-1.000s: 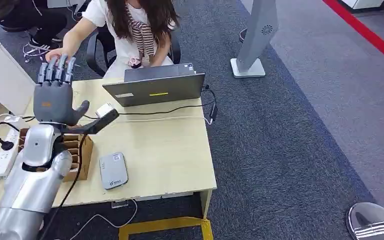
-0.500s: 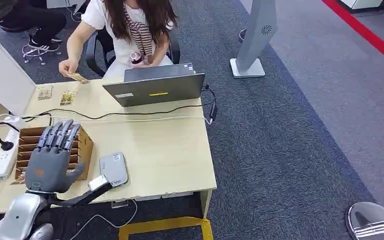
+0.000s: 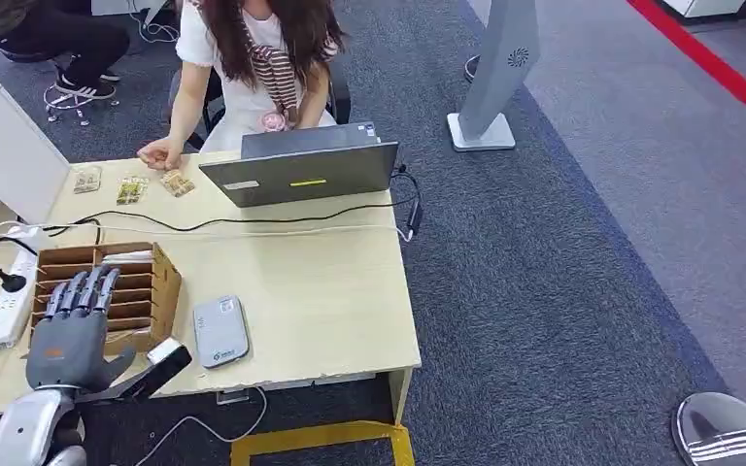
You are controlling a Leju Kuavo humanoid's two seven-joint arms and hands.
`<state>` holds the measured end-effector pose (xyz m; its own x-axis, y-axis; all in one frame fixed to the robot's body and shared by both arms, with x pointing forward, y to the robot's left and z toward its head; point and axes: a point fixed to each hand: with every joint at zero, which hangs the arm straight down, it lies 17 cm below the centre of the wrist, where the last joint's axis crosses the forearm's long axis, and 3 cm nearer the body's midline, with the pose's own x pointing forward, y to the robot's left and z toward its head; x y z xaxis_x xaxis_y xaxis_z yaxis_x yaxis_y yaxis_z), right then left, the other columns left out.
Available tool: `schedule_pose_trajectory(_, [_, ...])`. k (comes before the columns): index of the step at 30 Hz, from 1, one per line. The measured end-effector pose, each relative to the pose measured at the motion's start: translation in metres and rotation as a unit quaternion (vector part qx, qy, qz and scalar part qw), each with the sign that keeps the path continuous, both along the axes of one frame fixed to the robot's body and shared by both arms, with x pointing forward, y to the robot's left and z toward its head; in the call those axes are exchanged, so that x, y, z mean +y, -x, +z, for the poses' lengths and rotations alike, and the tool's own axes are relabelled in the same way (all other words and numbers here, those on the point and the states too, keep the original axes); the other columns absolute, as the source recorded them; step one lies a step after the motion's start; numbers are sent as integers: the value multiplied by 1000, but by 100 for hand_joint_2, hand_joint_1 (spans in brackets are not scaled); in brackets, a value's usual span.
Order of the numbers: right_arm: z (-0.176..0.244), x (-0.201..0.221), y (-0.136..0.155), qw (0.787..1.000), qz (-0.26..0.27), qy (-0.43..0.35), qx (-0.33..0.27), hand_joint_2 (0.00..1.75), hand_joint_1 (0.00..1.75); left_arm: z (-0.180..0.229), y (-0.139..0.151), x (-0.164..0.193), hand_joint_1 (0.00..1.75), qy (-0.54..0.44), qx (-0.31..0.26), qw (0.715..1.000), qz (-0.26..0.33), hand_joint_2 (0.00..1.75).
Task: Pass the card to the sensor for recognition and then transmit it.
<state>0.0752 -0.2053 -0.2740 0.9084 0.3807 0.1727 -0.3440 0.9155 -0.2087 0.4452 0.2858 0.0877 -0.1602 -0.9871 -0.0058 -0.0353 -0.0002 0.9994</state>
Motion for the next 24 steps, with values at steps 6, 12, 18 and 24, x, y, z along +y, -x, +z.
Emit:
schedule_pose_trajectory(6, [0, 0, 0, 1000, 3, 1, -1, 175, 0, -11, -2, 14, 0, -1, 12, 1000, 23, 175])
schedule_pose_trajectory(12, [0, 0, 0, 1000, 6, 2, -1, 175, 0, -22, -2, 28, 0, -3, 25, 999, 45, 175])
schedule_pose_trajectory(18, [0, 0, 0, 1000, 9, 2, -1, 175, 0, -27, -2, 33, 0, -1, 31, 998, 54, 175])
schedule_pose_trajectory(24, [0, -1, 0, 1000, 11, 4, 2, 175, 0, -32, -4, 48, 0, -4, 36, 996, 85, 175])
